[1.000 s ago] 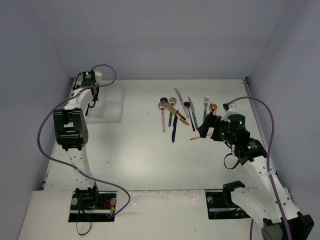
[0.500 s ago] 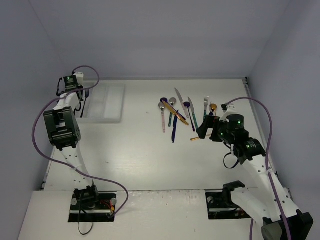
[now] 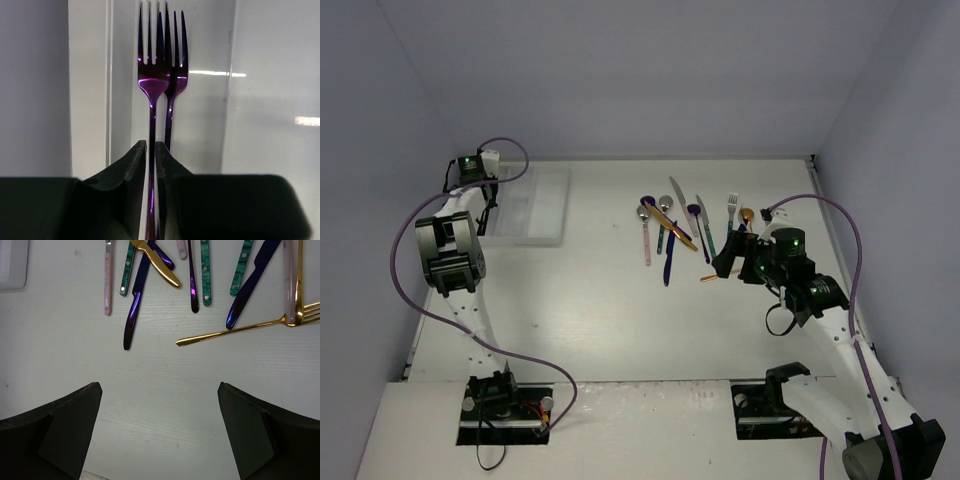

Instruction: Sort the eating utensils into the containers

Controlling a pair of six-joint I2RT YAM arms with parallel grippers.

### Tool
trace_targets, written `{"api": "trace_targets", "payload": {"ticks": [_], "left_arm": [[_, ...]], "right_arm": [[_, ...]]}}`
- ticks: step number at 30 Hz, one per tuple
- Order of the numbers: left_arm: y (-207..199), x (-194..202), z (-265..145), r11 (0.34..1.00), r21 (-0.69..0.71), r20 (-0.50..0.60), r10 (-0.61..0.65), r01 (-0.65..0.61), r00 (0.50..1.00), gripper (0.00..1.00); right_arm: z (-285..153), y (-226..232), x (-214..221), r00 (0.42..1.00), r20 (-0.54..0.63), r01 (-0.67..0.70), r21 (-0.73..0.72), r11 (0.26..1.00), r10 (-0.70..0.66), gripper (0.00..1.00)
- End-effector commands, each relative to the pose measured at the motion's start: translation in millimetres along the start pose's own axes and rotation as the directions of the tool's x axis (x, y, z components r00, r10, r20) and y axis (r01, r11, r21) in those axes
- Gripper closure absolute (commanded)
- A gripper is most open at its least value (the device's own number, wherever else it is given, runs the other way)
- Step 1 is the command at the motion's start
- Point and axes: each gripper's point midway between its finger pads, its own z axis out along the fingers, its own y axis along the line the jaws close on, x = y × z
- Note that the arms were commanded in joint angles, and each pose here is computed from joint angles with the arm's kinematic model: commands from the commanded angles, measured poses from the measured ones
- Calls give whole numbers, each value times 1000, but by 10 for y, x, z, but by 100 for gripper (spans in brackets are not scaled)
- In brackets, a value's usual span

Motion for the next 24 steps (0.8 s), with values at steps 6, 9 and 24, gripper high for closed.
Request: {"api": "trace_targets", "payload": {"ticks": [6,9,24], "left_arm": [[242,-843,-668,987,-56,268,-133,153,954,48],[177,-1162,-1132,976,-70,358,-169,207,919,37],[-1697,-787,-3061,948,305,371,-207,92,905,31]], "right_arm": [[126,-144,-80,1000,27,-12,89,996,10,0],[224,-262,-50,997,16,-73,164,984,71,0],[578,-1069,-28,897,248,-441,568,695,366,20]]}}
